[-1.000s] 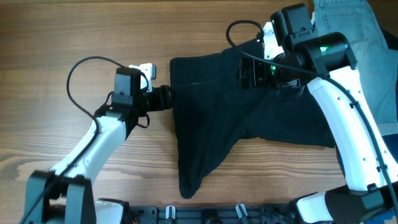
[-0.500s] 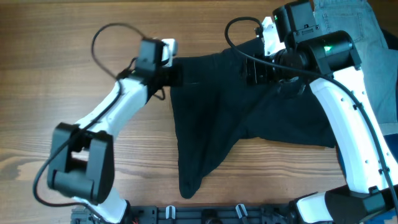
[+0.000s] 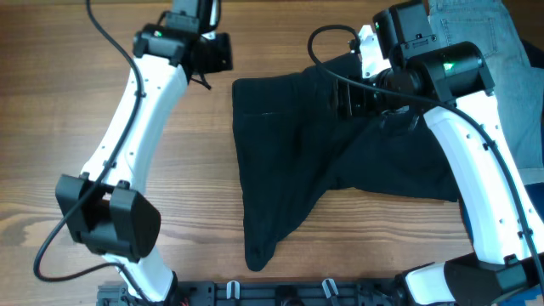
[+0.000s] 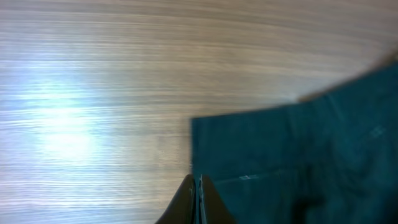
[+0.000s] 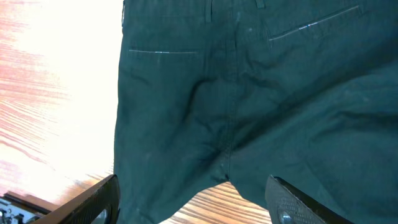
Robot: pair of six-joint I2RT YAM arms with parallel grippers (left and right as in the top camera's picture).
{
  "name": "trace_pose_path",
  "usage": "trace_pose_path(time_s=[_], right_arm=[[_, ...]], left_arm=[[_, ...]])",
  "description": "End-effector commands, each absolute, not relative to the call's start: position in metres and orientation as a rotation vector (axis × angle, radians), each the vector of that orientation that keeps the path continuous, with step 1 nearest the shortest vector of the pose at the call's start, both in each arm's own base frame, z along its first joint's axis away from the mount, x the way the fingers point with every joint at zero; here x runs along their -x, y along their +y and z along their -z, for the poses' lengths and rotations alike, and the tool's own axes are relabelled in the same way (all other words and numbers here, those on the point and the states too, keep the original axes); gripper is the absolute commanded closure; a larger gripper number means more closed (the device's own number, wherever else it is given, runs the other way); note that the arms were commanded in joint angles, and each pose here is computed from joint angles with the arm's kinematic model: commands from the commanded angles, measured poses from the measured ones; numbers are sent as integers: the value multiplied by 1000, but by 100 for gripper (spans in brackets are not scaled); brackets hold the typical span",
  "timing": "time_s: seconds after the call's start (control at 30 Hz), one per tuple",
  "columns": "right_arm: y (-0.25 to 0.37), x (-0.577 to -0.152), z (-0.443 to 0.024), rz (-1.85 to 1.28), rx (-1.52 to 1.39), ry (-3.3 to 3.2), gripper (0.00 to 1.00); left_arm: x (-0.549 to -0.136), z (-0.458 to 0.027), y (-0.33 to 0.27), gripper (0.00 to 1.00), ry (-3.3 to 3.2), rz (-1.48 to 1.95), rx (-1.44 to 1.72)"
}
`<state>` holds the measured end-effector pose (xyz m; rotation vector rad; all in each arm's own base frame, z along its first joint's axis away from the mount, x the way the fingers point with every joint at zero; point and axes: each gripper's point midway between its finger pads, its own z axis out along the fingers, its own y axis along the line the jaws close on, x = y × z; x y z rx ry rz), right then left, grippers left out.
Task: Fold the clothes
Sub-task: 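Grasp the waistband with the left gripper and pull it up-left to spread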
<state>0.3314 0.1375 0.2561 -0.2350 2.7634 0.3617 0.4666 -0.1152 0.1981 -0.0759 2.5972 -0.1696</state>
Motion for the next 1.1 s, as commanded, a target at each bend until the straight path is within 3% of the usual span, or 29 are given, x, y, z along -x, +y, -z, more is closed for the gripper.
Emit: trace_pose_path(time_s=[0.0, 0.37, 0.47, 0.57, 0.6, 0.63, 0.73, 0.77, 0.87, 0.93, 1.0, 1.07], right_arm=[[137, -335, -258, -347, 245, 2757, 24], [137, -330, -256, -359, 247, 2781, 23], [137, -328, -256, -362, 248, 2787, 12], [136, -326, -255, -358, 248, 2799, 7], [136, -325, -254, -358, 248, 2800, 5], [136, -325, -254, -358, 248, 2801, 3], [136, -326, -255, -358, 249, 2799, 1], [136, -325, -255, -358, 248, 2799, 0], [136, -325, -255, -358, 248, 2800, 1], [136, -325, -254, -358, 249, 2800, 0], [136, -325, -255, -358, 252, 2799, 0], [136, -325, -254, -357, 257, 2799, 0]], left_arm=[[-472, -148, -104, 96, 2749, 101, 129], [-496, -100, -158, 96, 2823, 160, 4], [-494, -86, -163, 96, 2851, 160, -4], [-490, -69, -162, 95, 2893, 143, -6], [-489, -64, -162, 92, 2906, 138, -7], [-487, -59, -162, 79, 2919, 132, -7], [-480, -42, -161, 68, 2972, 110, -10], [-478, -36, -162, 56, 2986, 109, -22], [-475, -27, -169, 52, 3003, 101, -67], [-470, -17, -173, 18, 3026, 90, -95], [-467, -9, -174, 20, 3046, 84, -101], [-464, 3, -176, 15, 3068, 90, -104]])
